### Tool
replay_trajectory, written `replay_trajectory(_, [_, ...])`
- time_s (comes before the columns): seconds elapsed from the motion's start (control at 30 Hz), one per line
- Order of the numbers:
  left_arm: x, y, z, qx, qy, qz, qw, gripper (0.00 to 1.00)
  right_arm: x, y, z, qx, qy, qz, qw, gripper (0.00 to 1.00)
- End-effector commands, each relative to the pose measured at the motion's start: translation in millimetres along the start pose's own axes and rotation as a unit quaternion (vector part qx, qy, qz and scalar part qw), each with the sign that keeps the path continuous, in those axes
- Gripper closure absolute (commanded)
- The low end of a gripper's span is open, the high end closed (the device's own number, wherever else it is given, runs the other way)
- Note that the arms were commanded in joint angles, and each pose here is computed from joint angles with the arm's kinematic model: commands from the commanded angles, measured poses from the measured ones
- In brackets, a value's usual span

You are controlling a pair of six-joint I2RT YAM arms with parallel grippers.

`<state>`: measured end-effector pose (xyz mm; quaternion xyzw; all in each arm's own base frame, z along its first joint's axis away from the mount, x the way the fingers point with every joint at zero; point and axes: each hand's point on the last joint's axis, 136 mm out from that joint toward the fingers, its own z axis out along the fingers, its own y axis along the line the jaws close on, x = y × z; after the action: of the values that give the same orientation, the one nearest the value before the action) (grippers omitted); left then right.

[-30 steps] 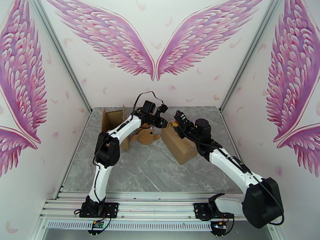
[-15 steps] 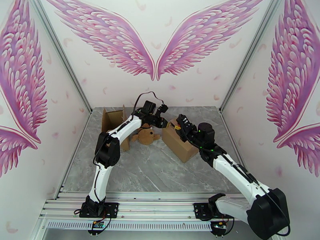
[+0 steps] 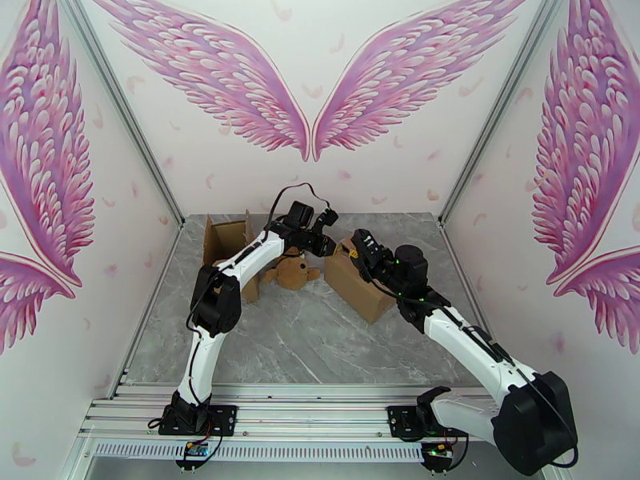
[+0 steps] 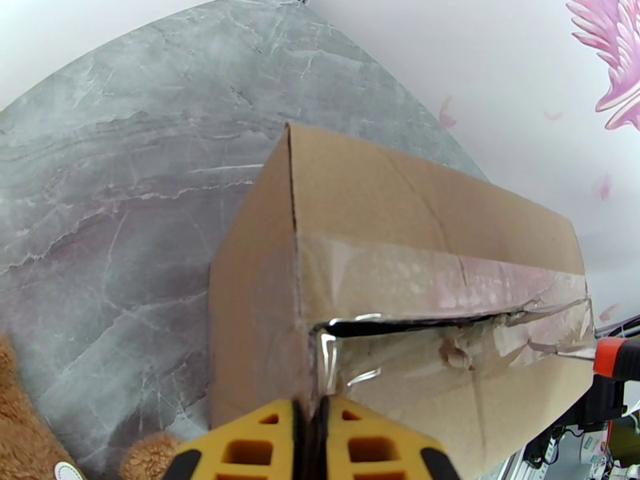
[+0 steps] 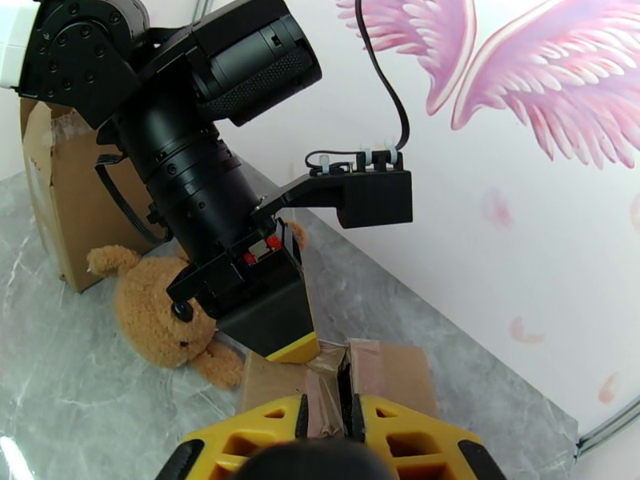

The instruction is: Unpack the express box

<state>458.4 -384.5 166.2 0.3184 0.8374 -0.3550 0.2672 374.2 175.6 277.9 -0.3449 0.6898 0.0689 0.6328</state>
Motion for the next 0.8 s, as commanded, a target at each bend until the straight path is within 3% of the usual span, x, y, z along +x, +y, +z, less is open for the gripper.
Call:
replay_trajectory(0.0, [64, 22, 19, -0.037, 0.1, -0.042, 0.993, 0.9, -23, -14, 3, 0.025, -0.032, -0.02, 0.999, 1.0])
replay_trajectory(0.33, [65, 22, 20, -0.036, 0.103, -0.039, 0.993, 0.9, -55, -19, -7, 0.03, -0.079, -0.037, 0.996, 1.0])
replay_trajectory(0.77, [68, 19, 21, -0.036, 0.108, -0.037, 0.993, 0.91, -23, -16, 20, 0.013, -0.042, -0.031, 0.999, 1.0])
